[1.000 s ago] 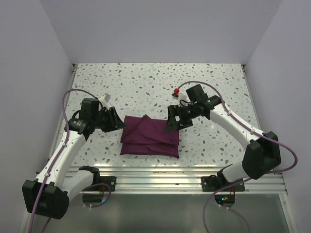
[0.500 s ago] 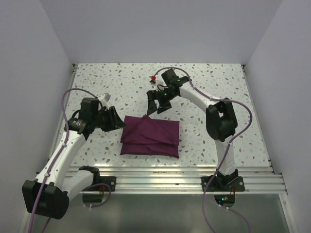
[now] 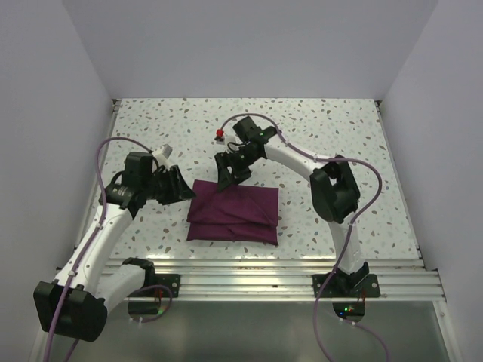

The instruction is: Prepare the surgical pack

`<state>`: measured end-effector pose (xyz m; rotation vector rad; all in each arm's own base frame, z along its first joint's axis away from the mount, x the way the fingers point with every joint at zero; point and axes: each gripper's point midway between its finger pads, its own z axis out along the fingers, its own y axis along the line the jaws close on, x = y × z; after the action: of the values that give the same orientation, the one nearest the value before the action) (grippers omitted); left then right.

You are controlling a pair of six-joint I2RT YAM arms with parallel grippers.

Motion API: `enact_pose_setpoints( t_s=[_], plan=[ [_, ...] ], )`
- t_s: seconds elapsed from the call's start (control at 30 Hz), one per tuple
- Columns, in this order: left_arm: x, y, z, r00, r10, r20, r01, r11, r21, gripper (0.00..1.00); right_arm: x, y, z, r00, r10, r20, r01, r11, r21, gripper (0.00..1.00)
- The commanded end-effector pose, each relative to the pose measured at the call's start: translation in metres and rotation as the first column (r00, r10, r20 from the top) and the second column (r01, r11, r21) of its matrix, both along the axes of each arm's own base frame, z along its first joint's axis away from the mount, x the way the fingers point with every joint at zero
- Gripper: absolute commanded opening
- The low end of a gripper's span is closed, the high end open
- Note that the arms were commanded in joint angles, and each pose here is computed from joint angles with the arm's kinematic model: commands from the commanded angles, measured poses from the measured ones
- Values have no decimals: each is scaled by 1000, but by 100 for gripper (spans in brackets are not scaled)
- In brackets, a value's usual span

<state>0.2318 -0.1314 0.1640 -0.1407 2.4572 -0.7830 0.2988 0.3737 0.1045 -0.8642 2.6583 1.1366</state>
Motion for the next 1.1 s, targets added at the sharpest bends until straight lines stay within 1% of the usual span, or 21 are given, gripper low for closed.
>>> enact_pose_setpoints(
  t_s=[0.0,0.03,0.07,0.13,0.17,0.27,0.33,0.37,0.53,0.6,0.63,0.67,0.7,0.77,0.8,0.83,0.9,0.93,1.0,1.03,1.07],
  plan=[
    [-3,-1,-1,1000,-23,-1,23,1000,1,45,5,6,1,999,28,22,-28,999,21,61],
    [-3,-1,0,1000,-22,3,22,1000,2,45,5,6,2,999,28,21,-28,999,17,56],
    [-2,0,0,1000,-21,4,21,1000,2,45,1,8,4,999,41,22,-42,999,16,46],
    [0,0,1,1000,-19,6,19,1000,4,45,-6,8,9,999,53,13,-53,999,10,33],
    [1,0,1,1000,-16,7,16,1000,8,45,-16,11,20,997,73,21,-73,997,30,21],
    [7,2,5,1000,-2,3,2,1000,19,44,-43,9,40,995,99,4,-99,994,39,6],
    [13,5,6,1000,16,-11,-16,1000,20,43,-69,5,44,992,123,-40,-121,992,39,5],
    [17,5,11,1000,21,-6,-21,1000,14,42,-80,2,57,991,135,-25,-133,990,49,4],
    [33,4,23,1000,31,2,-31,1000,-5,41,-152,-19,52,971,222,-85,-224,974,-13,3],
    [38,4,25,999,32,6,-32,999,-3,41,-178,-32,38,960,245,-134,-253,966,-46,7],
    [39,4,20,999,33,-10,-33,999,3,41,-196,-33,41,952,275,-135,-283,958,-45,11],
    [39,4,16,999,31,-24,-31,1000,8,41,-207,-35,37,944,295,-147,-305,951,-48,28],
    [39,5,12,999,33,-34,-32,999,16,41,-219,-39,30,934,313,-172,-327,943,-60,37],
    [37,6,0,997,28,-70,-26,999,25,40,-235,-46,27,918,341,-204,-364,928,-85,52],
    [36,6,-4,996,28,-83,-25,999,31,40,-233,-47,27,924,327,-198,-351,931,-98,55],
    [34,8,-12,993,29,-117,-24,999,49,40,-223,-51,32,947,285,-150,-303,946,-114,63],
    [32,10,-20,989,30,-146,-21,998,63,38,-209,-54,40,967,225,-120,-236,967,-95,71],
    [28,12,-30,982,32,-183,-18,997,77,37,-191,-61,49,986,126,-109,-136,986,-91,78],
    [25,16,-41,974,50,-221,-27,994,104,34,-162,-83,39,997,-37,-62,24,981,-192,79],
    [21,17,-51,965,52,-258,-23,993,114,30,-142,-99,36,983,-174,-58,156,958,-241,75],
    [19,19,-56,961,63,-270,-30,992,123,28,-128,-125,28,959,-284,24,275,904,-328,71]
  ],
)
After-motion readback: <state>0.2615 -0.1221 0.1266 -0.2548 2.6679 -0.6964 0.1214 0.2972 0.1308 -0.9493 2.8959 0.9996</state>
